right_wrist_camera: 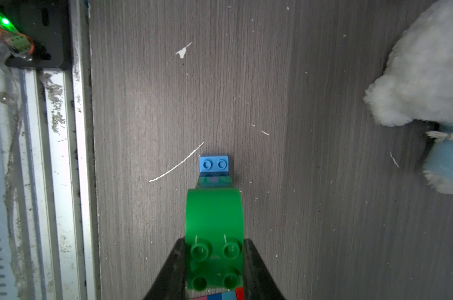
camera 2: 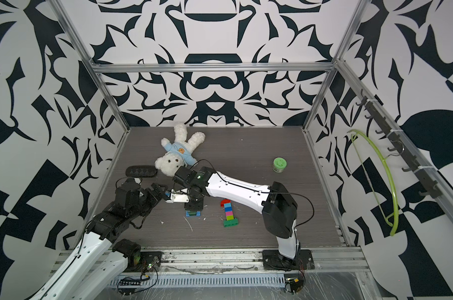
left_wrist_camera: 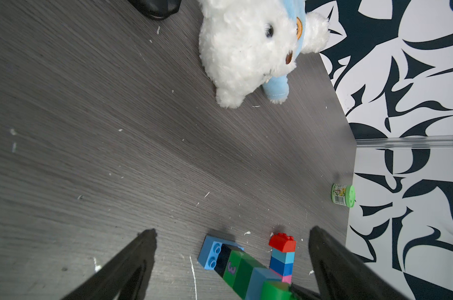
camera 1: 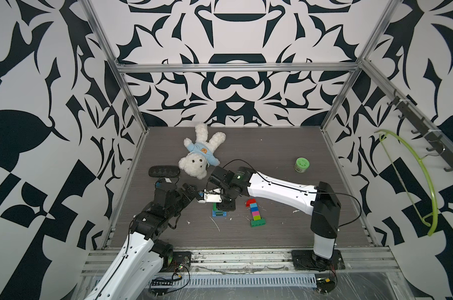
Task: Assemble the number 1 with lego
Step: Assemble the lego brick with the lego brick.
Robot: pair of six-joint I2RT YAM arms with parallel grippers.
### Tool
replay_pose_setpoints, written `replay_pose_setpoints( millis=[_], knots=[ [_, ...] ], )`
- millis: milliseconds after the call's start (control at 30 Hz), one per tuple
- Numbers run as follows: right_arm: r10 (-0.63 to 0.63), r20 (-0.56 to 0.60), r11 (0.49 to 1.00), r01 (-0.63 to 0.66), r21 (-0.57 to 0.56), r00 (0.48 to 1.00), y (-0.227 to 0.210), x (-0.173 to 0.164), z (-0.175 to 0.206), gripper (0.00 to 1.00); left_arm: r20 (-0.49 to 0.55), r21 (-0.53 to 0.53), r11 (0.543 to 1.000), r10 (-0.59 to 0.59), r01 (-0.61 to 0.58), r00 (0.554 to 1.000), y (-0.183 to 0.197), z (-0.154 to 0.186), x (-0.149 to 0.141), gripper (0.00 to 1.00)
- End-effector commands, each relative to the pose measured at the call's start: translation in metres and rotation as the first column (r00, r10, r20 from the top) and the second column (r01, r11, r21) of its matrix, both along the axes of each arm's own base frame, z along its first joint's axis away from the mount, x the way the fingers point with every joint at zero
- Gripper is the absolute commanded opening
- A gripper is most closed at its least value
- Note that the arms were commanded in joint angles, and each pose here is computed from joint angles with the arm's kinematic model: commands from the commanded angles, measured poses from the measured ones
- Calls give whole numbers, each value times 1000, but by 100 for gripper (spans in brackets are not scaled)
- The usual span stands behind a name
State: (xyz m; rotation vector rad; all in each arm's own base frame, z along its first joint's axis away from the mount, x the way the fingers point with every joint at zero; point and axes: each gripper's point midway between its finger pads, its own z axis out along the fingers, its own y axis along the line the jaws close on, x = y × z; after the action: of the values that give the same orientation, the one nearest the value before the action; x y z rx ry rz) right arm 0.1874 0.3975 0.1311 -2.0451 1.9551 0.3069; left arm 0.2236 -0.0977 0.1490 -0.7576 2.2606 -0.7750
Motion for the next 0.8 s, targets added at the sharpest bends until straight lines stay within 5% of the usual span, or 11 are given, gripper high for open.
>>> replay_pose_setpoints(
  millis=[0,767],
  knots=[
    [44,-37,997,-46,-67,998,-6,-7,-17,14,-16,8,1000,-15,15,1000,0,-8,-5,97],
    [47,-94,985,-62,-161,994,-16,-13,-56,12,-16,9,999,-42,42,999,-1,-7,-11,97]
  ],
)
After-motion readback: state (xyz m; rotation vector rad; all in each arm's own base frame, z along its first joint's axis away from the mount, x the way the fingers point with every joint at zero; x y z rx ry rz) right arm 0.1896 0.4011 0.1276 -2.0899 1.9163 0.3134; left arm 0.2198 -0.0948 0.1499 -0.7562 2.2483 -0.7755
